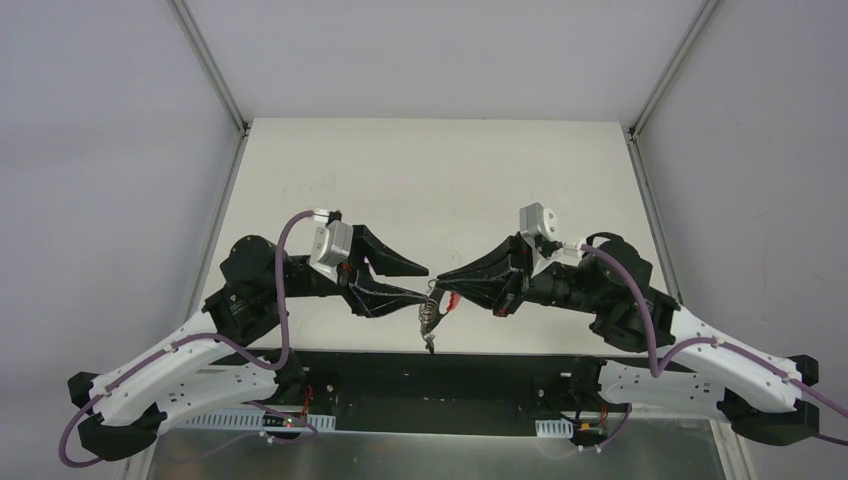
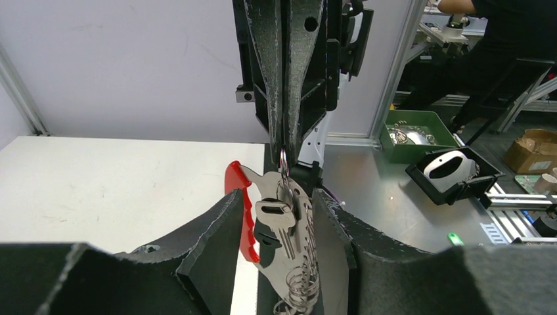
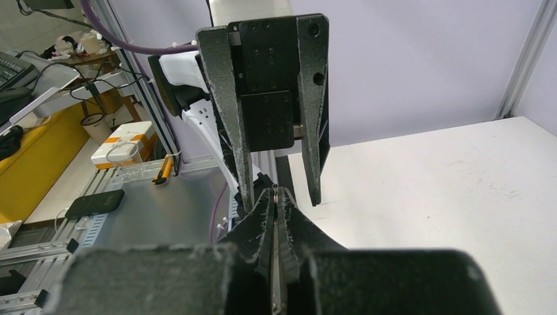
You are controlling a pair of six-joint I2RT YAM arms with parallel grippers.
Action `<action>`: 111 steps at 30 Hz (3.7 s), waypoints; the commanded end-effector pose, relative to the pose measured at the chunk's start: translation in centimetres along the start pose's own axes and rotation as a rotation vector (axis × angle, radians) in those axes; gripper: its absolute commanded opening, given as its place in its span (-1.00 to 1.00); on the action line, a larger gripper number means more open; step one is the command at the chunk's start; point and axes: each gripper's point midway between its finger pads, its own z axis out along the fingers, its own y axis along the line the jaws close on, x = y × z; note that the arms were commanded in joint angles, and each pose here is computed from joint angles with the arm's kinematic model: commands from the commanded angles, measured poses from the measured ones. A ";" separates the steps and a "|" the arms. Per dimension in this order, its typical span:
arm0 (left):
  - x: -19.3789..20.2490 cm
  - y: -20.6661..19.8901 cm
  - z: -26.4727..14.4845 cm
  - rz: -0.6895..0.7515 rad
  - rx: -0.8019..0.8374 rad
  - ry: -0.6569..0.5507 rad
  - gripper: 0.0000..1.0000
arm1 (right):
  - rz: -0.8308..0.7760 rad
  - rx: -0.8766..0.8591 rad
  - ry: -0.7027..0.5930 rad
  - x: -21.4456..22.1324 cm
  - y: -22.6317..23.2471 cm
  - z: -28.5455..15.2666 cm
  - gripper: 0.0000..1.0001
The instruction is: Put the keys on the keyring
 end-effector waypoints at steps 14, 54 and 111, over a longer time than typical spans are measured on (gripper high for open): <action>-1.7 -0.5 -0.3 -0.002 0.000 -0.077 -0.11 | -0.117 0.050 -0.425 -5.9 -1.2 0.4 -1.00; 4.0 6.3 -2.3 0.007 -0.367 0.050 -0.99 | -0.053 0.243 -0.341 -5.5 -4.7 1.9 -1.00; -0.3 -3.6 -2.0 -0.242 0.084 -0.057 -1.00 | 0.052 -0.130 0.124 2.4 3.1 -2.1 0.13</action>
